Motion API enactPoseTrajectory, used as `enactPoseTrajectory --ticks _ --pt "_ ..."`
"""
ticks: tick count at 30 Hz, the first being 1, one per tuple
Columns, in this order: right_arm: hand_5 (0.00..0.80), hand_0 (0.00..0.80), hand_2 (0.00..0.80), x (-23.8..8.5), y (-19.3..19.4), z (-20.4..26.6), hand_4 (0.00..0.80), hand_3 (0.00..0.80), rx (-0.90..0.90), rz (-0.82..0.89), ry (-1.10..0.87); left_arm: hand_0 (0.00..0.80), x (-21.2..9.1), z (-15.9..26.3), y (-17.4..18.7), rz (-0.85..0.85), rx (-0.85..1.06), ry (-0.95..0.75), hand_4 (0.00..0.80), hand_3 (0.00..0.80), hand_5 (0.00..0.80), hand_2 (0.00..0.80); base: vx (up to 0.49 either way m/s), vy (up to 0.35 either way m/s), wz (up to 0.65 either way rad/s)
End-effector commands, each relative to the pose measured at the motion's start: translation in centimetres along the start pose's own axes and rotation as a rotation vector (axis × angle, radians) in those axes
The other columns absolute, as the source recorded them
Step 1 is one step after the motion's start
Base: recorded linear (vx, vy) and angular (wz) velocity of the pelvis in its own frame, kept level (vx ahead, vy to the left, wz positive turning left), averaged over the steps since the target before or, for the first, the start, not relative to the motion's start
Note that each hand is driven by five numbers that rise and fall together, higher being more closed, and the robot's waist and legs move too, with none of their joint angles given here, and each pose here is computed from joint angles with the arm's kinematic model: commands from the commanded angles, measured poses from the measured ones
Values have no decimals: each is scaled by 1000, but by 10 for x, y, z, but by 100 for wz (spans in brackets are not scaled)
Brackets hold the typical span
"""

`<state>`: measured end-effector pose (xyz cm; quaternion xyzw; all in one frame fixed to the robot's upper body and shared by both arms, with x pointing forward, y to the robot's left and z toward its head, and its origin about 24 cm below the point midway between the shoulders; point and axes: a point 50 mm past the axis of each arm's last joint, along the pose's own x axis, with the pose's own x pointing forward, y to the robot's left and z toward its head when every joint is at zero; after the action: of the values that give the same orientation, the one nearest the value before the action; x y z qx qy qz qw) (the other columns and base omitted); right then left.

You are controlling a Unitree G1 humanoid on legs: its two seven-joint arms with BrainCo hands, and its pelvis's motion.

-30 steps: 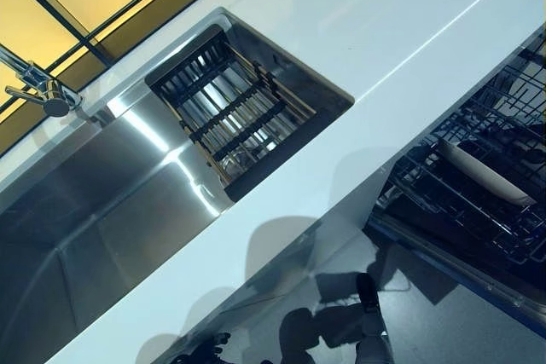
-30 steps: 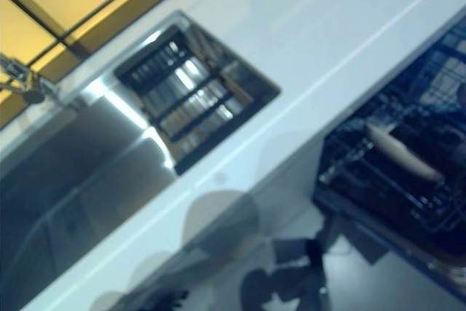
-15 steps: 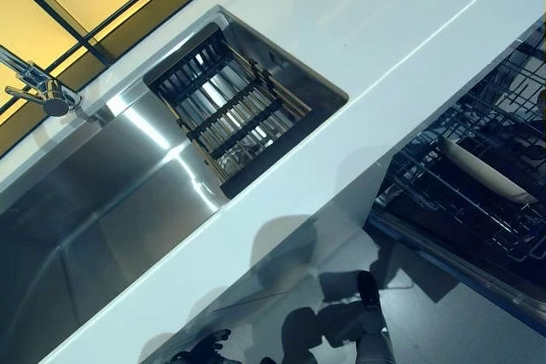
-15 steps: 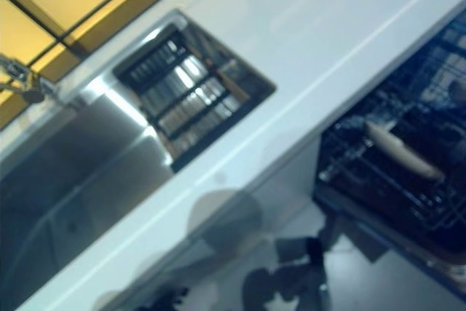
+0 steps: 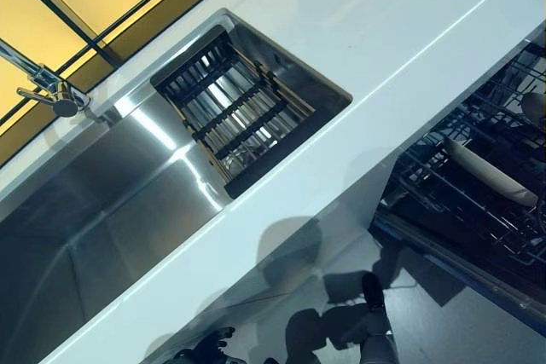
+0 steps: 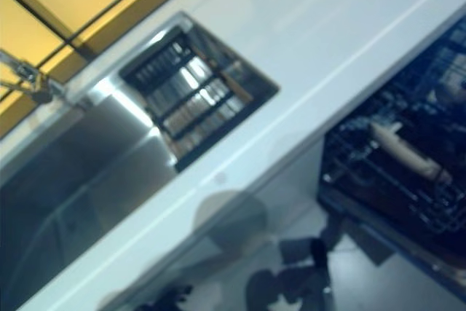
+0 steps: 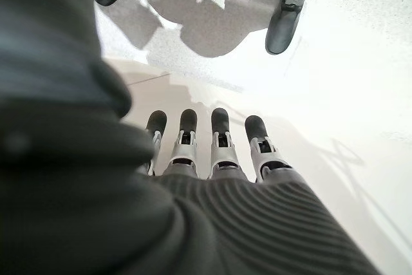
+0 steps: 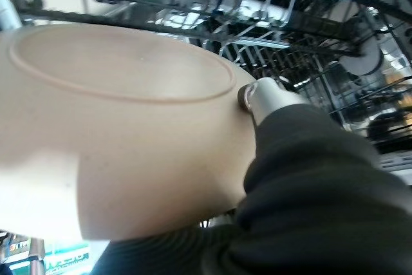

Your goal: Take plates into dishwasher

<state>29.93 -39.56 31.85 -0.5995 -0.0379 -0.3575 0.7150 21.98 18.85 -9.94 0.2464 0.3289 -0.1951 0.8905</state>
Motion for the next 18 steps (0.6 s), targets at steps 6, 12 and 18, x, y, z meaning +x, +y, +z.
enactPoseTrajectory --ticks 6,12,18 --pt "800 800 800 9 -10 24 800 800 -19 -41 -48 0 -8 -19 7 -8 68 68 0 0 0 0 0 0 0" --pt "800 800 800 11 -3 26 800 800 -5 -21 -36 0 -7 -16 7 -14 76 54 0 0 0 0 0 0 0" --pt "800 800 800 11 2 25 800 800 -7 6 -13 0 -6 -13 7 -13 77 46 0 0 0 0 0 0 0"
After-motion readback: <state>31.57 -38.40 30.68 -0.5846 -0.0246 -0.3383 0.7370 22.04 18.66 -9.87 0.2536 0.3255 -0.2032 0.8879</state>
